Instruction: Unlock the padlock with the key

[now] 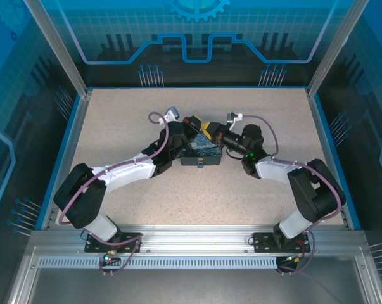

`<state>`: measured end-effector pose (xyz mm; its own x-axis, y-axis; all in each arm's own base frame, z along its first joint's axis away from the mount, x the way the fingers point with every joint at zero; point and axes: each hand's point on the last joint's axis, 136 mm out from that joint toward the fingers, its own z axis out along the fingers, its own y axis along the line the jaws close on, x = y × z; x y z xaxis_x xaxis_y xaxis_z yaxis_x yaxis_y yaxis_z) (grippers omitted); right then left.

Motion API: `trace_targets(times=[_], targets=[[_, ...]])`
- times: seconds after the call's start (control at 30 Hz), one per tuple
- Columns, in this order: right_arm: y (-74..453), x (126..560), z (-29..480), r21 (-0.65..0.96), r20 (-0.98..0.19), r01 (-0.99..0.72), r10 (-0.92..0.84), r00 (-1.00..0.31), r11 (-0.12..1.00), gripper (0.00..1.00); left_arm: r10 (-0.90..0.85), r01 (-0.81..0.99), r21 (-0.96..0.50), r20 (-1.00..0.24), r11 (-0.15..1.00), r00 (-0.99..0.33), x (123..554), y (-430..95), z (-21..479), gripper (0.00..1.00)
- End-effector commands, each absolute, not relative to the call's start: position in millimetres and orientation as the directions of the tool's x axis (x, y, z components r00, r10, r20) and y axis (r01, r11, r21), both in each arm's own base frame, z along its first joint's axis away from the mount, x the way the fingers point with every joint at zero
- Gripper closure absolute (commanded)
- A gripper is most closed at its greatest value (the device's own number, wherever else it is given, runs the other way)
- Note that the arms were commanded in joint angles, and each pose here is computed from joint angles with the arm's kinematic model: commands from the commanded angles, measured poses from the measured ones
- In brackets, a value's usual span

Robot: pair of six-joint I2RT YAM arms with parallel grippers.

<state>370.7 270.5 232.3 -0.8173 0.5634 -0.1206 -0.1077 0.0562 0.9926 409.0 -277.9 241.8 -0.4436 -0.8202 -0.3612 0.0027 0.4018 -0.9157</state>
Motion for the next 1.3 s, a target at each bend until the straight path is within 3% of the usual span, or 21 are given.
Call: trace_targets(times=[0.0,0.03,0.1,0.13,0.23,0.4,0.57,0.77,1.27], targets=[[275.7,373.3,247.6,0.987,-0.152,-0.158,0.554,-0.819,0.037,1.00,-0.820,0.037,-0.923,-0.358,0.383,-0.447,408.7,-285.7,254.8,1.00],[273.7,373.8,244.1,0.988,-0.149,-0.150,0.555,-0.818,0.044,1.00,-0.818,0.033,-0.921,-0.360,0.387,-0.448,408.6,-285.1,253.8,0.94],[270.1,374.7,238.1,0.988,-0.150,-0.138,0.554,-0.819,0.064,1.00,-0.810,0.031,-0.915,-0.372,0.403,-0.454,407.9,-284.2,254.0,0.68],[266.8,376.0,234.7,0.989,-0.149,-0.129,0.554,-0.819,0.075,1.00,-0.805,0.031,-0.911,-0.379,0.412,-0.457,407.9,-282.7,254.6,0.60],[257.7,377.2,229.9,0.988,-0.155,-0.121,0.549,-0.822,0.098,1.00,-0.784,0.013,-0.900,-0.386,0.435,-0.486,408.4,-274.6,252.4,0.48],[246.2,374.1,226.9,0.983,-0.172,-0.114,0.516,-0.839,0.142,1.00,-0.681,-0.021,-0.881,-0.350,0.473,-0.643,417.2,-263.9,244.7,0.40],[243.0,367.3,230.9,0.978,-0.191,-0.126,0.452,-0.872,0.169,1.00,-0.514,0.072,-0.900,-0.309,0.429,-0.800,422.0,-273.6,252.1,0.39],[247.8,362.8,236.2,0.976,-0.195,-0.141,0.378,-0.905,0.168,1.00,-0.318,0.159,-0.865,-0.337,0.476,-0.886,412.1,-288.7,256.8,0.45],[253.1,366.1,240.2,0.976,-0.195,-0.146,0.354,-0.915,0.159,1.00,-0.254,0.168,-0.879,-0.304,0.445,-0.918,404.0,-304.5,241.6,0.63]])
